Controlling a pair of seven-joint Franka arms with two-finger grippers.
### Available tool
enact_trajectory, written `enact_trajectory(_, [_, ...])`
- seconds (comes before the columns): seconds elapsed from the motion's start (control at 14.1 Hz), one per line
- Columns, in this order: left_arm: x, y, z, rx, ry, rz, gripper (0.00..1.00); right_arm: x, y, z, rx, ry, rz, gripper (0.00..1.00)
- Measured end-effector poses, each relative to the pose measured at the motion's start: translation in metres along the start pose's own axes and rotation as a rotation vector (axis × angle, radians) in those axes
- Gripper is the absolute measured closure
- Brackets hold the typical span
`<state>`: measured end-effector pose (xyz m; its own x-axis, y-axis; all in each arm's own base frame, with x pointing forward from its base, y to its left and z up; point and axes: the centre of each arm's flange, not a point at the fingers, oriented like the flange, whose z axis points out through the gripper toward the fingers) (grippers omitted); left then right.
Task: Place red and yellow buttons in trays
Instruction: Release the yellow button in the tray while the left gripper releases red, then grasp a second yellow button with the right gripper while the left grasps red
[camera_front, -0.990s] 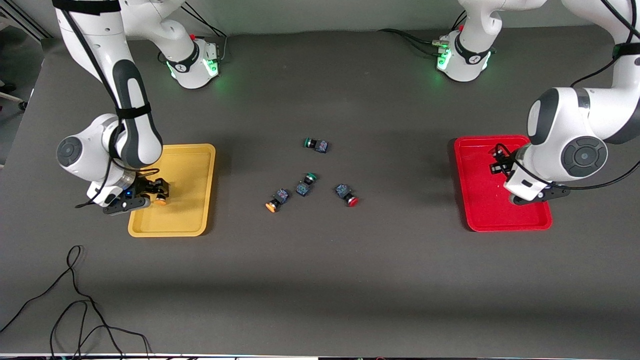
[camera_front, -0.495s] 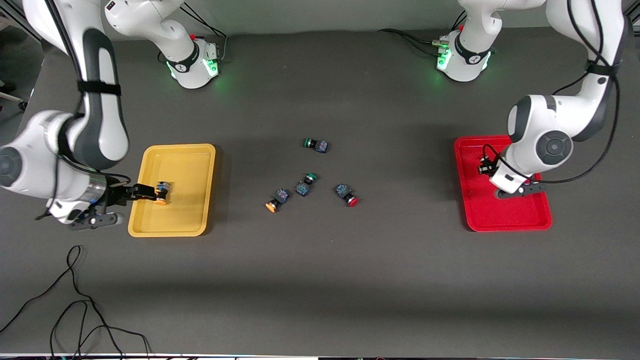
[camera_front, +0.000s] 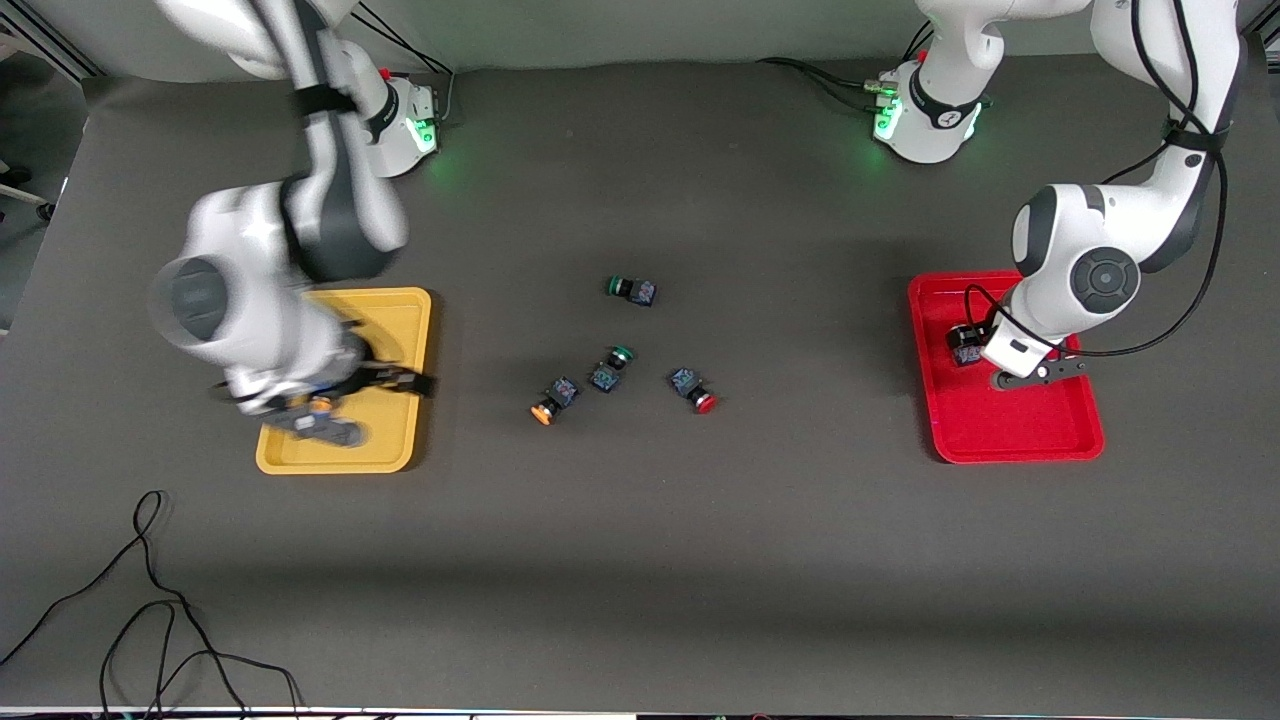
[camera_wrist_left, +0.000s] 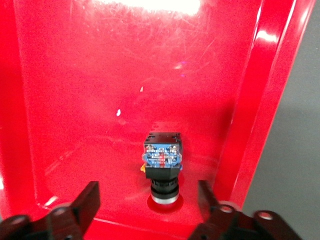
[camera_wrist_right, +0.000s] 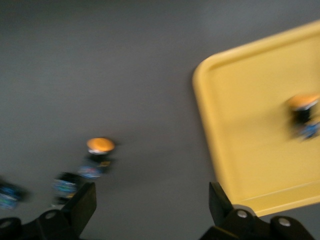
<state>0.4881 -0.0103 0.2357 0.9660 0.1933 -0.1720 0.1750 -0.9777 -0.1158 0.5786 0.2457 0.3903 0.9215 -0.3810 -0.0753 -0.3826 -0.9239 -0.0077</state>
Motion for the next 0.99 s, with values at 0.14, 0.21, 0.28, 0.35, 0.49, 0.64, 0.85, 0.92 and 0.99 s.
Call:
enact_trajectory(0.14, [0.003,0.007,-0.023,0.009,-0.016,0.011,0.0,-0.049,-0.059,0.026,0.033,0.025,0.107,0.0])
enact_trajectory(0.21, [0.006,0.014,-0.039,0.013,-0.022,0.021,0.0,-0.066,-0.08,0.043,0.046,0.039,0.147,0.0])
enact_trajectory(0.28, [0.01,0.023,-0.056,0.009,-0.025,0.028,0.0,-0.075,-0.092,0.062,0.053,0.053,0.179,0.0])
enact_trajectory(0.35, [0.013,0.036,-0.072,-0.012,-0.029,0.027,0.0,-0.079,-0.1,0.082,0.055,0.071,0.205,0.0])
enact_trajectory(0.49, [0.017,0.062,-0.098,-0.068,-0.041,0.028,0.0,-0.076,-0.102,0.126,0.047,0.12,0.237,0.0])
enact_trajectory(0.64, [0.024,0.096,-0.116,-0.08,-0.046,0.004,0.0,-0.072,-0.096,0.165,0.053,0.166,0.262,0.0])
enact_trajectory(0.85, [0.041,0.179,-0.127,-0.08,-0.055,-0.16,0.0,-0.076,-0.092,0.204,0.055,0.199,0.278,0.0])
enact_trajectory(0.92, [0.044,0.215,-0.123,-0.091,-0.06,-0.234,0.0,-0.075,-0.091,0.209,0.055,0.199,0.284,0.0])
enact_trajectory(0.99, [0.044,0.252,-0.116,-0.096,-0.07,-0.301,0.0,-0.075,-0.091,0.21,0.055,0.198,0.286,0.0])
